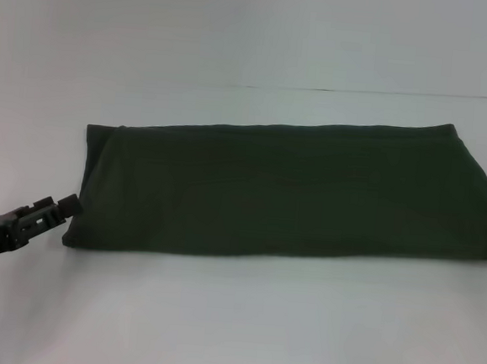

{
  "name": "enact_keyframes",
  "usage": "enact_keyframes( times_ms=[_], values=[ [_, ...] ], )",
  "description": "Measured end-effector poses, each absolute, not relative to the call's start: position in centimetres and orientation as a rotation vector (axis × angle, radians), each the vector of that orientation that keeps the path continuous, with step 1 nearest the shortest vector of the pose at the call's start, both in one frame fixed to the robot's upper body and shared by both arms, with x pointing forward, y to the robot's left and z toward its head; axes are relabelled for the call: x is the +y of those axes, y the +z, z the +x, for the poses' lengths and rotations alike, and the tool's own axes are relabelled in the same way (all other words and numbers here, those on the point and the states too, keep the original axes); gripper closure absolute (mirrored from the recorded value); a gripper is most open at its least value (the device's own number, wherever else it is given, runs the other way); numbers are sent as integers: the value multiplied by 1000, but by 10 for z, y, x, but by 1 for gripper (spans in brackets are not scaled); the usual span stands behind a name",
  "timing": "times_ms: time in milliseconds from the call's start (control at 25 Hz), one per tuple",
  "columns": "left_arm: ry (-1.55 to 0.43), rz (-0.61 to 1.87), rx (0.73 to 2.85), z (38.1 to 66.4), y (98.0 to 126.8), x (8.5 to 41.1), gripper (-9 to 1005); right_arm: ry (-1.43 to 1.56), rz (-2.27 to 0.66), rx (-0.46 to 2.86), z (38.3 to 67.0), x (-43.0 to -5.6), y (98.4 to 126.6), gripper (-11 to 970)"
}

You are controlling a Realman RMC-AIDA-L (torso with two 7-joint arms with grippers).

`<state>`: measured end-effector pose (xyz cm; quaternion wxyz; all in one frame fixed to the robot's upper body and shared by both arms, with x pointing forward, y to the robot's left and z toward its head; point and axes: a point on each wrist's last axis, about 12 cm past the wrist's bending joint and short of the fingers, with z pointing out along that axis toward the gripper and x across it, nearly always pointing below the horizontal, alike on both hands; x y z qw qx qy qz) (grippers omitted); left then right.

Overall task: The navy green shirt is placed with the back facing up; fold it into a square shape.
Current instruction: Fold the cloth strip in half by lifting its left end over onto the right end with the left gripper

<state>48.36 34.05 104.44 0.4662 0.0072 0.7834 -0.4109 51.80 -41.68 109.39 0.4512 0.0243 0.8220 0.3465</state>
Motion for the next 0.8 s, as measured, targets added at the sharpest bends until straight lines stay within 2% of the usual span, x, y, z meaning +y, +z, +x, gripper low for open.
enact_keyframes(
  times_ms=[240,400,600,800],
  values=[
    [-1155,20,1963,480,1048,332,195,909,-79,1978,530,-397,1102,189],
    [-1189,21,2026,483,1046,326,151,902,-107,1973,542,-388,1105,42],
    [-1218,-8,2112,486,1043,323,95,905,-138,1966,555,-379,1111,47],
    [-1228,-55,2173,490,1042,325,95,903,-151,1958,563,-374,1116,51]
  ],
)
